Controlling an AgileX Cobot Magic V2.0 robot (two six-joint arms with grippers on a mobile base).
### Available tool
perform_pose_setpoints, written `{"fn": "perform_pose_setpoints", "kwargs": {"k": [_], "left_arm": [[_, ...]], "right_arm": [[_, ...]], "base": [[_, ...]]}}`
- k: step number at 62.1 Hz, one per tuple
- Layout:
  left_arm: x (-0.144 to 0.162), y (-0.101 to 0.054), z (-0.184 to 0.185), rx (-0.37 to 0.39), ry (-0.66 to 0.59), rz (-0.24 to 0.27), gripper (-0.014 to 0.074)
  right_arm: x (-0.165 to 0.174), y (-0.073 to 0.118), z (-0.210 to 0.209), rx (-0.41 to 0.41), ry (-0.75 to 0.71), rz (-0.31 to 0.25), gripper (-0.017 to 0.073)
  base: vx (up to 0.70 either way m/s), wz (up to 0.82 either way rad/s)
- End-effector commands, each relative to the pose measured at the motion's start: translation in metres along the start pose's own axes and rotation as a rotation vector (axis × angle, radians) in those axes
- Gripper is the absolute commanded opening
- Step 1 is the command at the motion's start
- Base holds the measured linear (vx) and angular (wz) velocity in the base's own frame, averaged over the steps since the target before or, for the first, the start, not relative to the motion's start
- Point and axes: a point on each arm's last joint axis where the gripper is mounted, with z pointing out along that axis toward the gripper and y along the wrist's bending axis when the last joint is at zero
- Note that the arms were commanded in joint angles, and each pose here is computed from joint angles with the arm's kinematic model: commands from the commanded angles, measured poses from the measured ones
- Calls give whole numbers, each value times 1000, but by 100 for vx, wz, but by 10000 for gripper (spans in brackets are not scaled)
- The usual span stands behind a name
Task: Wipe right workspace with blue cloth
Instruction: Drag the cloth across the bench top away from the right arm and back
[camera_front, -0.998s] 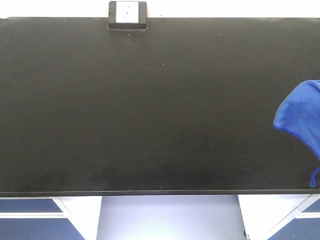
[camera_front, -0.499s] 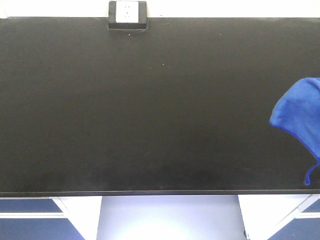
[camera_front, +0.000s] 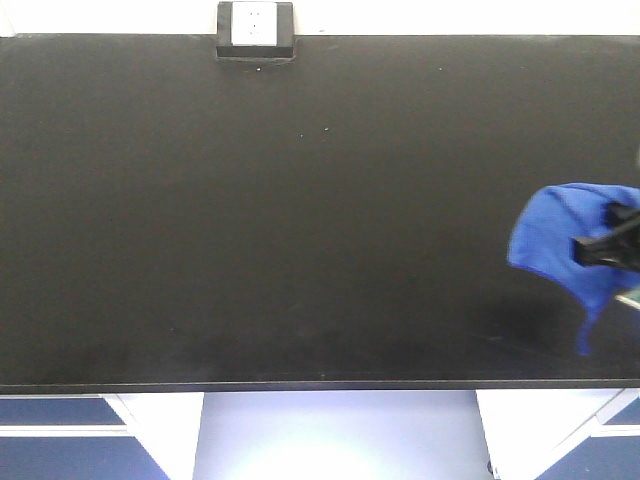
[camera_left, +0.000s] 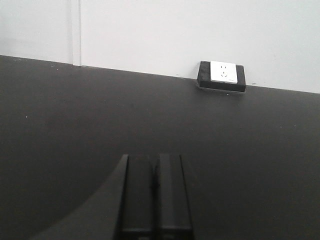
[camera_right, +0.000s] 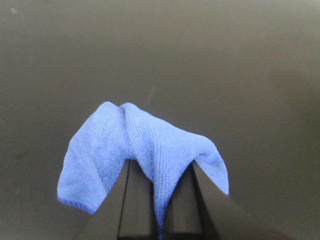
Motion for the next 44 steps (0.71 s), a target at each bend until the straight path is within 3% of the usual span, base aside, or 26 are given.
{"fn": "perform_pose_setpoints", "kwargs": {"k": [1, 9, 16, 22, 33, 37, 41, 44], "left_arm": [[2, -1, 0, 19, -70, -9, -6], [2, -1, 0, 19, -70, -9, -6], [2, -1, 0, 19, -70, -9, -6], [2, -1, 0, 19, -70, -9, -6], [2, -1, 0, 19, -70, -9, -6], [2, -1, 0, 19, -70, -9, -6], [2, -1, 0, 19, -70, -9, -6], [2, -1, 0, 19, -70, -9, -6]], "right_arm": [[-12, -2, 24, 6, -85, -2, 2], [5, 2, 63, -12, 10, 10, 2], [18, 5, 84, -21, 65, 63, 2], [26, 22, 96, -67, 102, 61, 2], [24, 90, 100, -253, 41, -40, 2], [19, 118, 99, -323, 21, -19, 2], [15, 150, 97, -391, 41, 42, 2], [15, 170, 94, -435, 68, 42, 2]], "base": [[0, 0], [0, 0], [0, 0], [0, 0], [0, 0], [0, 0], [0, 0], [0, 0]]}}
